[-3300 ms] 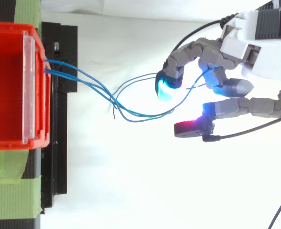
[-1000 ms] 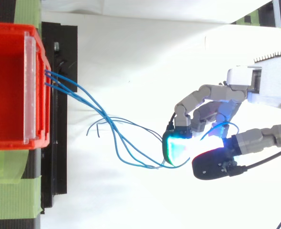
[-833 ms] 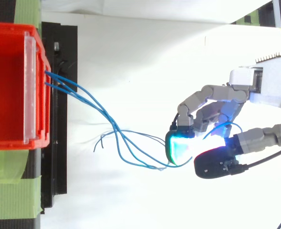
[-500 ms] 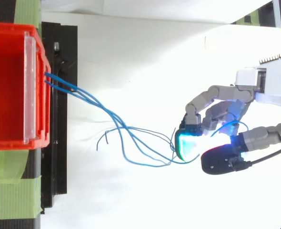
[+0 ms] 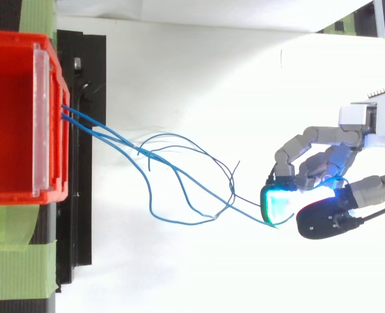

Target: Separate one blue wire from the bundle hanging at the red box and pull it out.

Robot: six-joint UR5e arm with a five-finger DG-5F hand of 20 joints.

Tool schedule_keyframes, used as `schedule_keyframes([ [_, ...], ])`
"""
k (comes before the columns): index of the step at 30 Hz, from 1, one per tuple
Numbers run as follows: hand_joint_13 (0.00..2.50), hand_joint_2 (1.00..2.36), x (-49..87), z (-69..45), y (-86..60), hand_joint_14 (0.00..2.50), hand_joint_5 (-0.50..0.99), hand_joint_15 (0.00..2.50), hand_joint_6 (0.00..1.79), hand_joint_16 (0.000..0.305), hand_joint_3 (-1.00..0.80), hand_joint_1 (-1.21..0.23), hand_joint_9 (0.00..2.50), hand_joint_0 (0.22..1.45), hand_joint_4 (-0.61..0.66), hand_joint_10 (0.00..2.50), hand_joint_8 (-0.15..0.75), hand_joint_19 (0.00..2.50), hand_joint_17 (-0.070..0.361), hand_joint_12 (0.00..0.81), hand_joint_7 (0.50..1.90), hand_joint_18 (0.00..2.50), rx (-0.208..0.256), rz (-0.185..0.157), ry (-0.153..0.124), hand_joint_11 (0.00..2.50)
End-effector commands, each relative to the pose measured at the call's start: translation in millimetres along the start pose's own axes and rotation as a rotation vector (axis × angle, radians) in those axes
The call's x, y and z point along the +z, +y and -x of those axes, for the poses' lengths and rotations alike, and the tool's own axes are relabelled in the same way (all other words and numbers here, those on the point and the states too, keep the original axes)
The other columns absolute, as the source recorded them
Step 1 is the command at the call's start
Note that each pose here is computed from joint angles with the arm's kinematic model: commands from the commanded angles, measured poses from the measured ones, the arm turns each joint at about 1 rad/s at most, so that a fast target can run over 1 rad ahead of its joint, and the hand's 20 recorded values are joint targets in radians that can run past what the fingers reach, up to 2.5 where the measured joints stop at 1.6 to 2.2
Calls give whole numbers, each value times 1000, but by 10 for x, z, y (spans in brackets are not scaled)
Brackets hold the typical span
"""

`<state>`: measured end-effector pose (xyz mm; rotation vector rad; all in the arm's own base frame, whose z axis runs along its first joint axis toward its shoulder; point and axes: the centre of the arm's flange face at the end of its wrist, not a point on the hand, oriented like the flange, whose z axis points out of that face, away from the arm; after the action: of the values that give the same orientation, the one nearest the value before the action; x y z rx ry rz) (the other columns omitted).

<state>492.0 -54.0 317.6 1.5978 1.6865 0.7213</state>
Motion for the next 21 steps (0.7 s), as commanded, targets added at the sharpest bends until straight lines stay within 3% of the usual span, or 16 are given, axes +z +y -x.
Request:
schedule_keyframes([
  [1, 462, 2164, 5, 10, -128, 11, -57, 814, 857, 56, -84, -591, 1078, 444, -549, 163, 286, 508, 126, 445, 1142, 384, 10, -26, 1, 1348],
  [5, 465, 2165, 16, 20, -236, 12, -57, 815, 857, 56, -85, -593, 1082, 442, -550, 162, 288, 510, 127, 448, 1139, 386, 30, -42, -2, 1336],
  [10, 466, 2152, 77, 19, -424, 11, -58, 814, 857, 56, -81, -592, 1083, 447, -550, 158, 286, 503, 127, 446, 1137, 386, 98, -25, -1, 1338],
  [17, 470, 2154, 106, 23, -440, 12, -58, 809, 856, 56, -82, -591, 1083, 446, -545, 161, 286, 499, 127, 447, 1129, 391, 121, -4, -3, 1341],
  [21, 476, 2154, 136, 9, -401, 12, -58, 811, 856, 57, -83, -592, 1086, 446, -545, 159, 287, 499, 127, 450, 1134, 392, 126, 28, 0, 1346],
])
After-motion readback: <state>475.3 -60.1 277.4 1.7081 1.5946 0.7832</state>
